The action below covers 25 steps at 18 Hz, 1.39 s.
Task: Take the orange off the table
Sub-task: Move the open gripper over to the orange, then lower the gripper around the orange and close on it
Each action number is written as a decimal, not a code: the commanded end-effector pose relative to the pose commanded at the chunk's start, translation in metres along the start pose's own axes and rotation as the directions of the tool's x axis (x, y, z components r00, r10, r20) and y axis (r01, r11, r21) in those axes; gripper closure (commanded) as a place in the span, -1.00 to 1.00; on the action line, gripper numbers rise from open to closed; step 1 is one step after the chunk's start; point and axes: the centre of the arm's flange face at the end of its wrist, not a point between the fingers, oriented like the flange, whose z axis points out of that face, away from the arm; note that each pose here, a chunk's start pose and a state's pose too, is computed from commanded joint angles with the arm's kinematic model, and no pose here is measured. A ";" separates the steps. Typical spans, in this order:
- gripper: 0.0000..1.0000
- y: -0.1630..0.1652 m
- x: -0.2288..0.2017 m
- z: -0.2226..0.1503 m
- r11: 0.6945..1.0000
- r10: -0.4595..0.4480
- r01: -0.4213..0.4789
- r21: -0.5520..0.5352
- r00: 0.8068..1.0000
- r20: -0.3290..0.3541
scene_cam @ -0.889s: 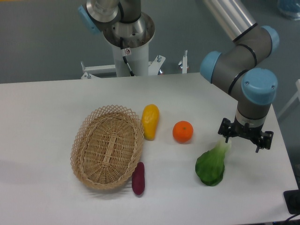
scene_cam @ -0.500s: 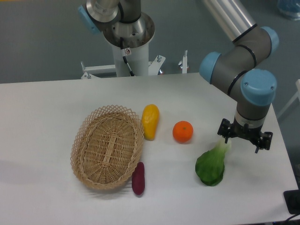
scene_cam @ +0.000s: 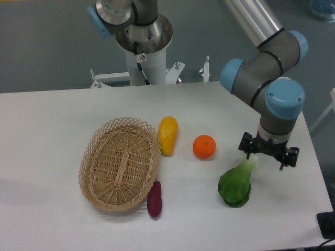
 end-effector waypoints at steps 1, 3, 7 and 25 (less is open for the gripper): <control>-1.00 0.003 0.006 -0.002 1.000 0.003 -0.003 -0.002 1.000 -0.001; -1.00 0.011 0.021 -0.002 1.000 0.014 -0.014 -0.006 1.000 -0.017; -1.00 0.029 0.063 0.004 0.995 0.097 -0.098 -0.010 0.992 -0.076; -1.00 0.023 0.141 0.043 0.976 0.216 -0.216 0.016 0.963 -0.160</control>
